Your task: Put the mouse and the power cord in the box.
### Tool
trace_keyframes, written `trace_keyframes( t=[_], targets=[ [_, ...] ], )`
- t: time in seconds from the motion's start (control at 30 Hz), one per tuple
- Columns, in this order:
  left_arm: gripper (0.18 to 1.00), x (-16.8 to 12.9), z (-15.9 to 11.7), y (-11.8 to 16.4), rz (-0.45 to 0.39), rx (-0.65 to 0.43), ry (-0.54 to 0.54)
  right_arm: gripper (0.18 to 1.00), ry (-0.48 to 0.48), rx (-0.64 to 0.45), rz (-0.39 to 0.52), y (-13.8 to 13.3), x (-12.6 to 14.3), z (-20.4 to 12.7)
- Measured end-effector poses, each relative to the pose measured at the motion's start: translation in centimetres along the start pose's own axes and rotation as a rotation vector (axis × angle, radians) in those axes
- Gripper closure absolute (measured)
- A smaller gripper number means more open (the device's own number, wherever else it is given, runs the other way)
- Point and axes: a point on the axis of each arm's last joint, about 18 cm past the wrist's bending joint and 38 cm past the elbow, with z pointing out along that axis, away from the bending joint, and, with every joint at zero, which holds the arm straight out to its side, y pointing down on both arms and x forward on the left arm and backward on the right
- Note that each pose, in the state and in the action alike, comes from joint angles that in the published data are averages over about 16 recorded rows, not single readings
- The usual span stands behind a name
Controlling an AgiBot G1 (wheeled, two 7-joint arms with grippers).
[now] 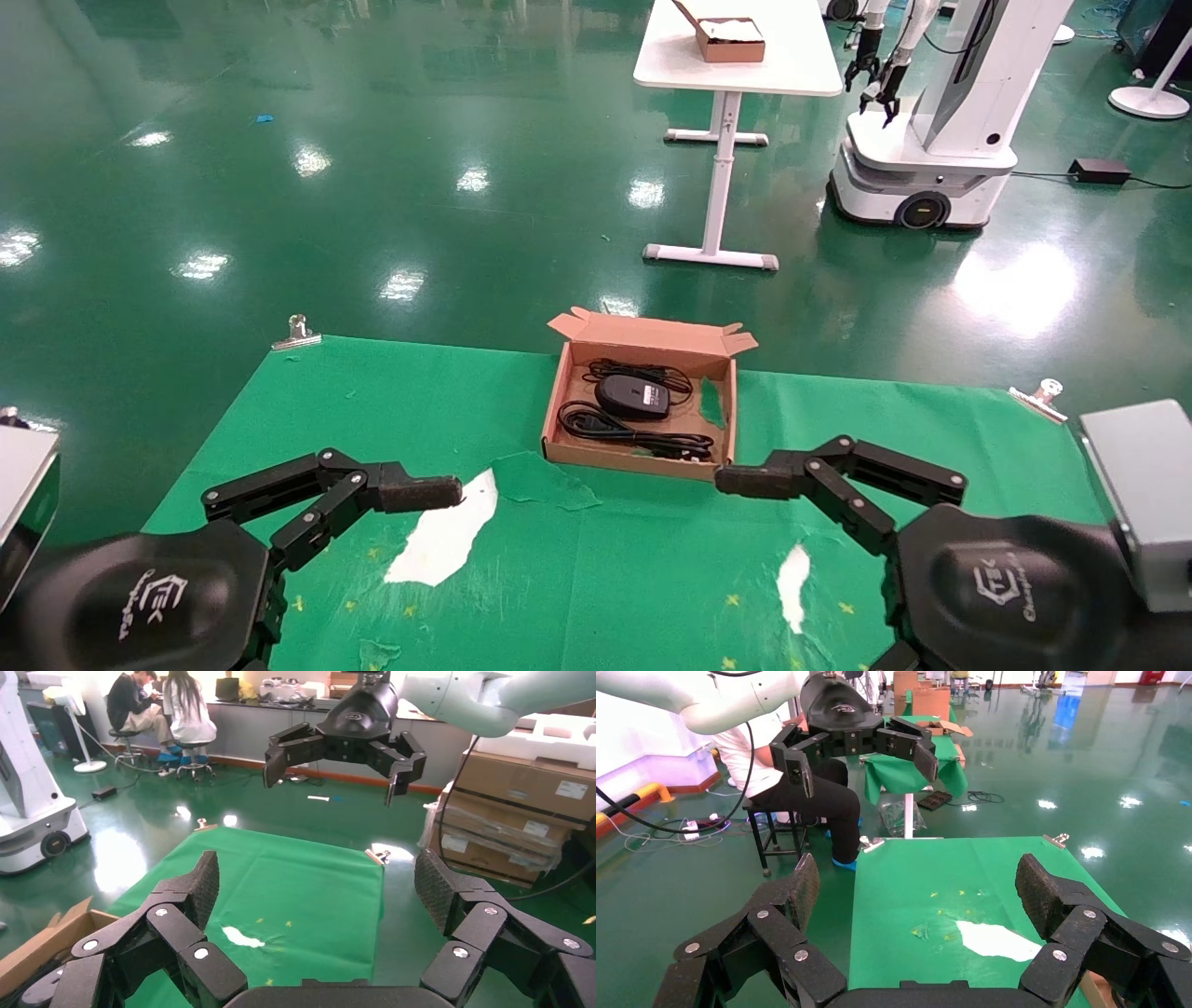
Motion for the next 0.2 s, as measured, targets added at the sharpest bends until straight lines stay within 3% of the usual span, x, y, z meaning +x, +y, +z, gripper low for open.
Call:
trace_keyframes(
  t=[0.2],
  targets=[
    [0.184,-0.25,0.07,0.13,-0.002,0.000,-0.007,0.178,0.000,0.000,0.000,0.00,0.01,0.00]
  ],
)
